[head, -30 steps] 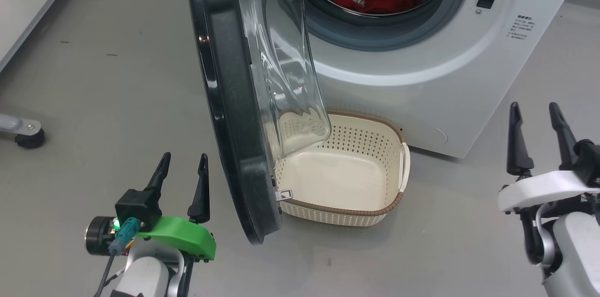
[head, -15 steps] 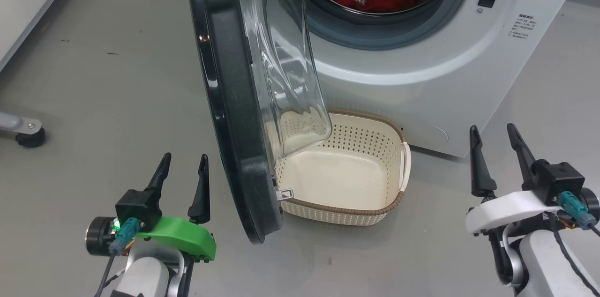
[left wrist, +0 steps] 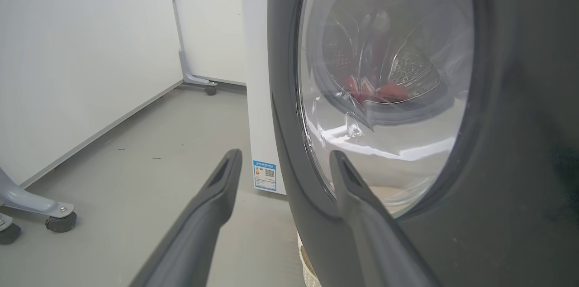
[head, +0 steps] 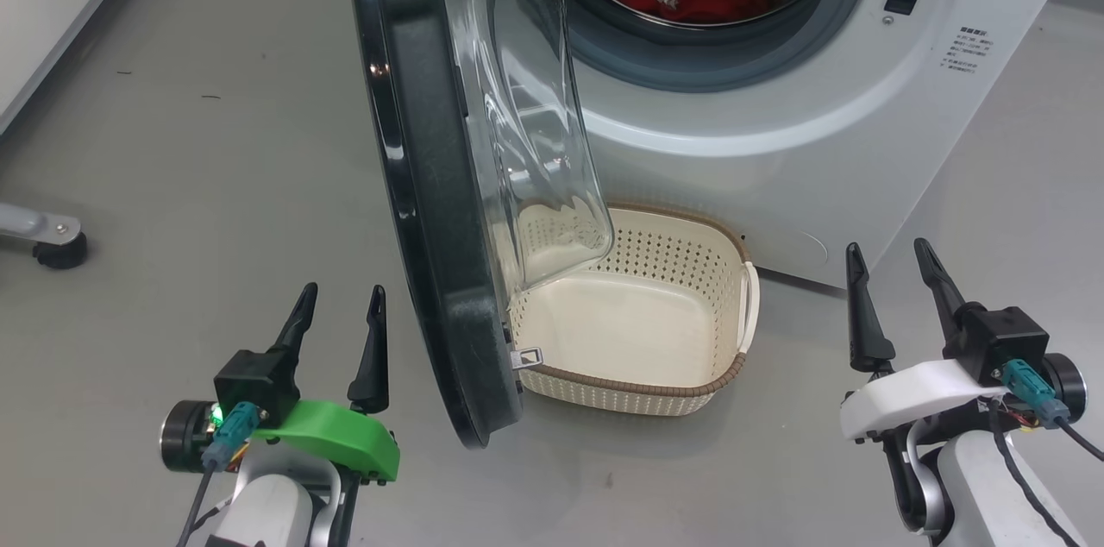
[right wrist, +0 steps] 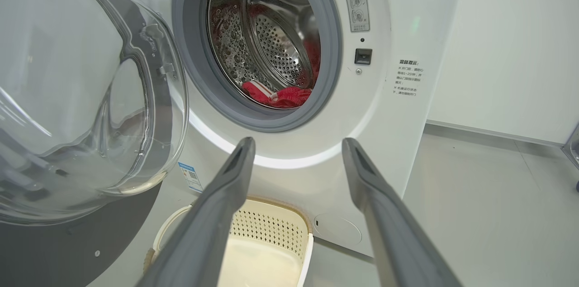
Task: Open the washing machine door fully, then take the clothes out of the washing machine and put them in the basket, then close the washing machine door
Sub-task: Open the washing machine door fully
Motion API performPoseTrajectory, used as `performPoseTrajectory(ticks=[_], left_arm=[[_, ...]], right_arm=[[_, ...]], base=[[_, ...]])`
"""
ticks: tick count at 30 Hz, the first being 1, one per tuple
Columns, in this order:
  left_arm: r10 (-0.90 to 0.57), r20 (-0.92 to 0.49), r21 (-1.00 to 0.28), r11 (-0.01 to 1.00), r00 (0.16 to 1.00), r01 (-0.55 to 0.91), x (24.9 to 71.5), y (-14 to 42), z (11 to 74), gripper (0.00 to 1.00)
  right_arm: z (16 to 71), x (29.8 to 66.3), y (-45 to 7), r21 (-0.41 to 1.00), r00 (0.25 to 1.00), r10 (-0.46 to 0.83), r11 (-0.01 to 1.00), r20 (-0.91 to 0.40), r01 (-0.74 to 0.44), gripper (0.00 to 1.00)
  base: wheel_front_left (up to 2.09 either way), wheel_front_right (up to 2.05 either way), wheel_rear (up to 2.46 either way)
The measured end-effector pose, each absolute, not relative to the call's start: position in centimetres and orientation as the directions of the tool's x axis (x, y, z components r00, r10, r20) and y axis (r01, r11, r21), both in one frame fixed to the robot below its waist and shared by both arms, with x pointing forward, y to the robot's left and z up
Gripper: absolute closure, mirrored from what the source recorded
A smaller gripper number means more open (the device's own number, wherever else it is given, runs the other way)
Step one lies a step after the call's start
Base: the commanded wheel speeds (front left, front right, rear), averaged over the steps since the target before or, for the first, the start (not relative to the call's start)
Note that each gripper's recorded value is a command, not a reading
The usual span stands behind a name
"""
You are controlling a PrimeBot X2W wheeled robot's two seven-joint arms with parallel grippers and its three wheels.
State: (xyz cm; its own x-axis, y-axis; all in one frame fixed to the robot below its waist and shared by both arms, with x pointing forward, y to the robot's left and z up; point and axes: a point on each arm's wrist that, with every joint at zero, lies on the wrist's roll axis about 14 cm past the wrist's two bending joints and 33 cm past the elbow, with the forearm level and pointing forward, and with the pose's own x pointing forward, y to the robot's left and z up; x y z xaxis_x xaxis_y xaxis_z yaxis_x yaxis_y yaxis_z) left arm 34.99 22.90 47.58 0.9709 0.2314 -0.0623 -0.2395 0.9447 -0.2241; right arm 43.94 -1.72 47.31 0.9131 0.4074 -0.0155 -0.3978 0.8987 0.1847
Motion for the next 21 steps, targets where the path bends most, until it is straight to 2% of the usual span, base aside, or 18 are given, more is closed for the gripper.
performPoseTrajectory(ticks=[6,7,8,9,11,21], left_arm=[[0.232,-0.063,-0.225,0.944,0.971,-0.240,34.92,22.90,47.57,0.00],[0.232,-0.063,-0.225,0.944,0.971,-0.240,34.91,22.90,47.56,0.11],[0.232,-0.063,-0.225,0.944,0.971,-0.240,34.91,22.90,47.56,0.44],[0.232,-0.063,-0.225,0.944,0.971,-0.240,34.91,22.90,47.56,0.58],[0.231,-0.064,-0.225,0.944,0.971,-0.240,34.90,22.88,47.53,1.00],[0.238,-0.071,-0.231,0.941,0.969,-0.248,34.79,22.99,47.36,1.00]], right_arm=[[47.35,43.97,-1.71,0.180,0.916,0.401,0.902,-0.014,-0.393,0.00],[47.37,44.00,-1.76,0.180,0.917,0.399,0.903,-0.013,-0.391,0.00],[47.37,44.00,-1.76,0.180,0.917,0.399,0.903,-0.013,-0.391,0.00],[47.38,44.02,-1.78,0.181,0.917,0.398,0.903,-0.013,-0.389,0.00],[47.42,44.03,-1.75,0.176,0.918,0.397,0.904,-0.011,-0.389,0.00],[47.44,44.02,-1.52,0.179,0.917,0.399,0.903,-0.008,-0.391,0.00]], base=[[0.00,0.00,0.00],[0.00,0.00,0.00],[0.00,0.00,0.00],[0.00,0.00,0.00],[0.00,0.00,0.00],[0.00,0.00,0.00]])
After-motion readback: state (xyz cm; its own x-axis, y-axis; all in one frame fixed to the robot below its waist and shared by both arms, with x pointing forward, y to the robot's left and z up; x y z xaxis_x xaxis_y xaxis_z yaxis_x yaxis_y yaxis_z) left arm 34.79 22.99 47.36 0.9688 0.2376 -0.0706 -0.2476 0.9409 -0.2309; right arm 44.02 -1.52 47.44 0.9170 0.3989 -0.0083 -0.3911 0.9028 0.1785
